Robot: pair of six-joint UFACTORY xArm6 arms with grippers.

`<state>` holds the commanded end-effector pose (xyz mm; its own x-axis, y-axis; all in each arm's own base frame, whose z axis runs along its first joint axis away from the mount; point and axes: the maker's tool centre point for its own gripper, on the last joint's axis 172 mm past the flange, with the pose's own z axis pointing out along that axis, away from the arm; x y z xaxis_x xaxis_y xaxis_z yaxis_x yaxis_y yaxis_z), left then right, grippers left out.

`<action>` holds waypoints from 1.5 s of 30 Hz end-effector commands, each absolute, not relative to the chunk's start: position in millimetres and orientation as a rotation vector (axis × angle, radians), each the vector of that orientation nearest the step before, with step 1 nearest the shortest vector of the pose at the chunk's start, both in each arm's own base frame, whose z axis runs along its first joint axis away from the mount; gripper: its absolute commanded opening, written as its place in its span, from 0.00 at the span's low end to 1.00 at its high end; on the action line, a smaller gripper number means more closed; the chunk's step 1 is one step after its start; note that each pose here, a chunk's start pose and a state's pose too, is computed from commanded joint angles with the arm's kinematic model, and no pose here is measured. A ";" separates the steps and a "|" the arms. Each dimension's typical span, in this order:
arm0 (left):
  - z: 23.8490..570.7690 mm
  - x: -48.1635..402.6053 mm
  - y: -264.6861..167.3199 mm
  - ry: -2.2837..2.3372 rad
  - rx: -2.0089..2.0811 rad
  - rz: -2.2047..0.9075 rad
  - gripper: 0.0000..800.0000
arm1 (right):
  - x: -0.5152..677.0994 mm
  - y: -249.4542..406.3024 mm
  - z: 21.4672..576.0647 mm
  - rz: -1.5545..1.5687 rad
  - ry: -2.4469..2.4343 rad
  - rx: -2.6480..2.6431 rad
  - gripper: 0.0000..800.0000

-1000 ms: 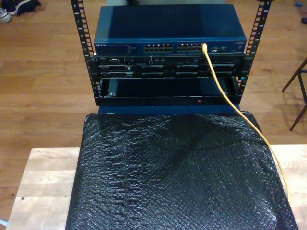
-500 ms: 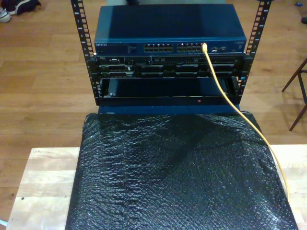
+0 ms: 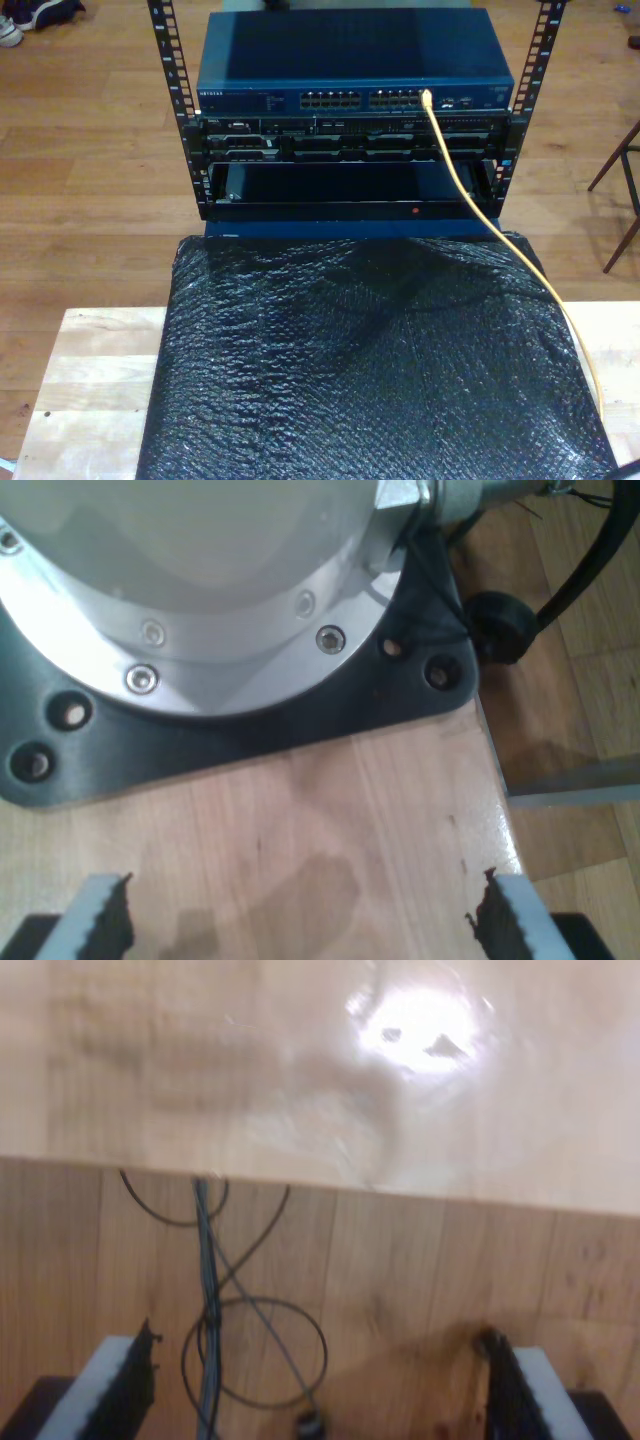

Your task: Grab the cable and plug it in

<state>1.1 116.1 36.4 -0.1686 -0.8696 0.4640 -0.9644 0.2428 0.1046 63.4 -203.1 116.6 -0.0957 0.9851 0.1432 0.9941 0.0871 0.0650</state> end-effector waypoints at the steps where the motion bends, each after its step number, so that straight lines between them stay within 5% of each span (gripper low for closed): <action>1: 36.2 1.0 115.8 -2.092 1.674 0.298 1.00 | 60.8 -199.3 111.9 -0.230 -2.264 -2.064 1.00; 27: 36.2 1.0 115.8 -2.092 1.674 0.298 1.00 | 30.9 -146.5 29.7 -0.348 -2.154 -2.032 1.00; 45: 36.4 1.1 116.1 -2.092 1.675 0.297 1.00 | 22.8 -156.2 24.6 -0.297 -2.193 -2.082 1.00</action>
<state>1.1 116.1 36.4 -0.1686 -0.8696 0.4640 -0.9644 0.2428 0.1046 22.8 -156.2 24.6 -0.0585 0.9764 0.2079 0.9965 0.0447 0.0704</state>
